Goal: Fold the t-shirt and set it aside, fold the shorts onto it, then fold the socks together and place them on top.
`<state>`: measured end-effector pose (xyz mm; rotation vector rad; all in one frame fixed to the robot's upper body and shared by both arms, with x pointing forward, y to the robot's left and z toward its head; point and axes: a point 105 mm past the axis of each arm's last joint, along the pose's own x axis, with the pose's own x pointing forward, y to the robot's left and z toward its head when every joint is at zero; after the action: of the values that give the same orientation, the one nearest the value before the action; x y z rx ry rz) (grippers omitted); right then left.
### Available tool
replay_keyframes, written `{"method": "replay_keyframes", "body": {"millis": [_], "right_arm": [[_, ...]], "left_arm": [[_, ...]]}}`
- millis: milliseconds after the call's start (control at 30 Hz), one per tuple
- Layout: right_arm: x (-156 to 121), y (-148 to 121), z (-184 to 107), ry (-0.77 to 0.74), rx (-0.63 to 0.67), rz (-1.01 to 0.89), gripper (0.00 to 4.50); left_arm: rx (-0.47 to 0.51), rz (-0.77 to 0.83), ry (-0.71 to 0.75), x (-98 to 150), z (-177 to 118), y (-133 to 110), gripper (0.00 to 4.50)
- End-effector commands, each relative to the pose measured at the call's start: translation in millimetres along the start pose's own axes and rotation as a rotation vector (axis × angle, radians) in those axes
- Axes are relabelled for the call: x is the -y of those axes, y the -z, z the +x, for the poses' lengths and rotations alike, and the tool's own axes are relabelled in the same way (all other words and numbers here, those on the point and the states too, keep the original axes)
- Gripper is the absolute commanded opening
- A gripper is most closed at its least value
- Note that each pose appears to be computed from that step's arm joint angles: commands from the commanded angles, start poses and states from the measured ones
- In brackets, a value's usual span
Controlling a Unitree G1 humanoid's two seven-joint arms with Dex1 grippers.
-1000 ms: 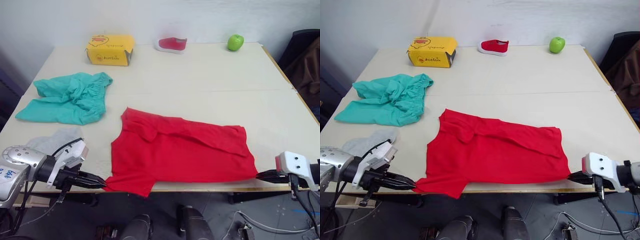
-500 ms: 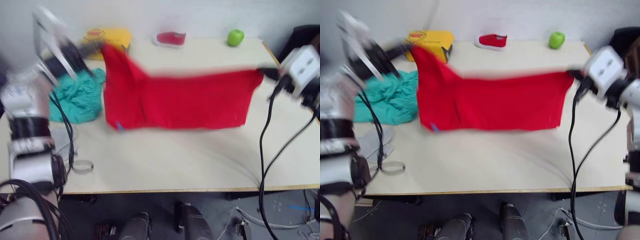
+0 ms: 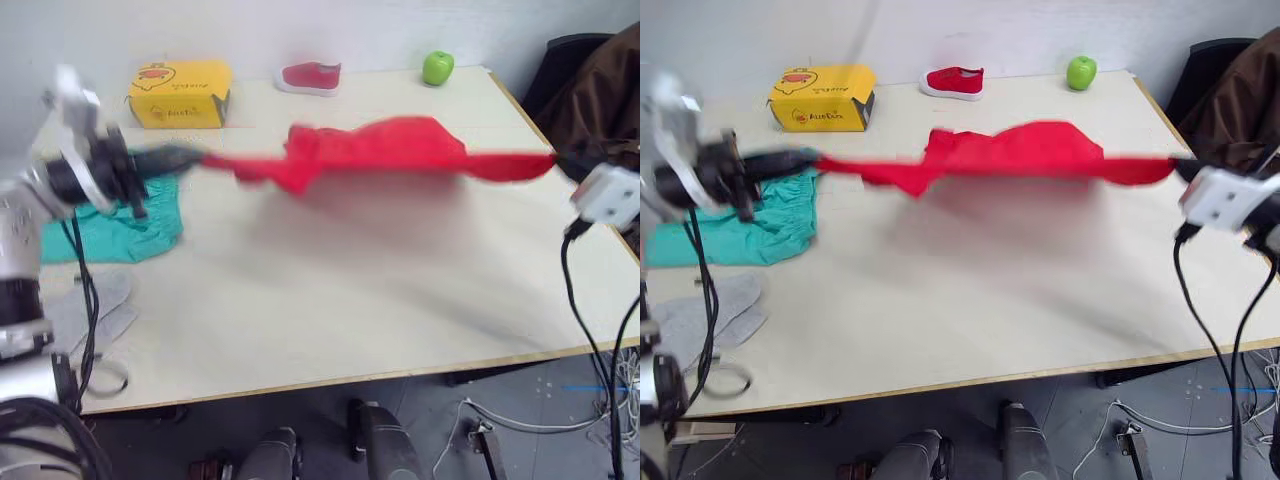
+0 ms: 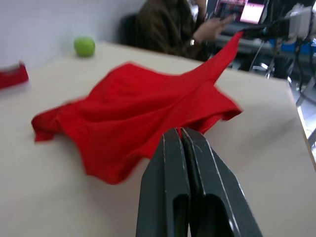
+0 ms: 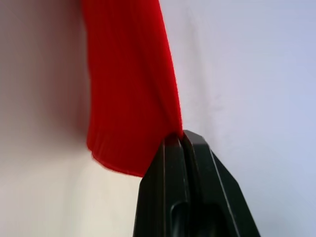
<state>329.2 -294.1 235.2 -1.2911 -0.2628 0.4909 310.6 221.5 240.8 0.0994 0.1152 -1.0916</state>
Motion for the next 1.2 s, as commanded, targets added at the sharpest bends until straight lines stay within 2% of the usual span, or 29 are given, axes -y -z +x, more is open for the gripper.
{"method": "replay_keyframes", "body": {"millis": [33,100,200,367,467,633,867,1033,1200], "right_arm": [[-18.2,-11.3,-6.7,-0.097,0.035,0.045,0.04],[-39.6,-9.6,-11.9,-0.191,0.018,0.126,0.04],[-69.8,-7.9,-22.0,-0.340,-0.007,0.219,0.04],[-95.7,-8.9,-38.5,-0.523,-0.036,0.328,0.04],[-100.8,-8.7,-44.3,-0.592,-0.049,0.356,0.04],[-110.3,-9.5,-56.1,-0.753,-0.077,0.427,0.04],[-115.4,-18.8,-68.3,-0.888,-0.066,0.520,0.04],[-113.5,-31.5,-75.0,-0.961,-0.040,0.632,0.04],[-115.7,-34.1,-79.3,-1.020,-0.058,0.700,0.04]], "left_arm": [[-0.166,-0.002,0.070,25.7,-14.1,34.8,0.00],[-0.259,-0.037,0.115,39.9,-20.8,59.3,0.00],[-0.331,-0.032,0.138,49.0,-23.8,78.3,0.00],[-0.402,-0.048,0.220,67.4,-27.4,89.0,0.00],[-0.434,-0.064,0.263,77.4,-29.4,91.0,0.00],[-0.518,-0.119,0.390,107.6,-38.7,96.2,0.00],[-0.571,-0.180,0.530,139.0,-46.7,90.6,0.00],[-0.556,-0.220,0.543,141.8,-46.8,84.3,0.00],[-0.497,-0.233,0.475,123.6,-39.8,78.9,0.00]]}}
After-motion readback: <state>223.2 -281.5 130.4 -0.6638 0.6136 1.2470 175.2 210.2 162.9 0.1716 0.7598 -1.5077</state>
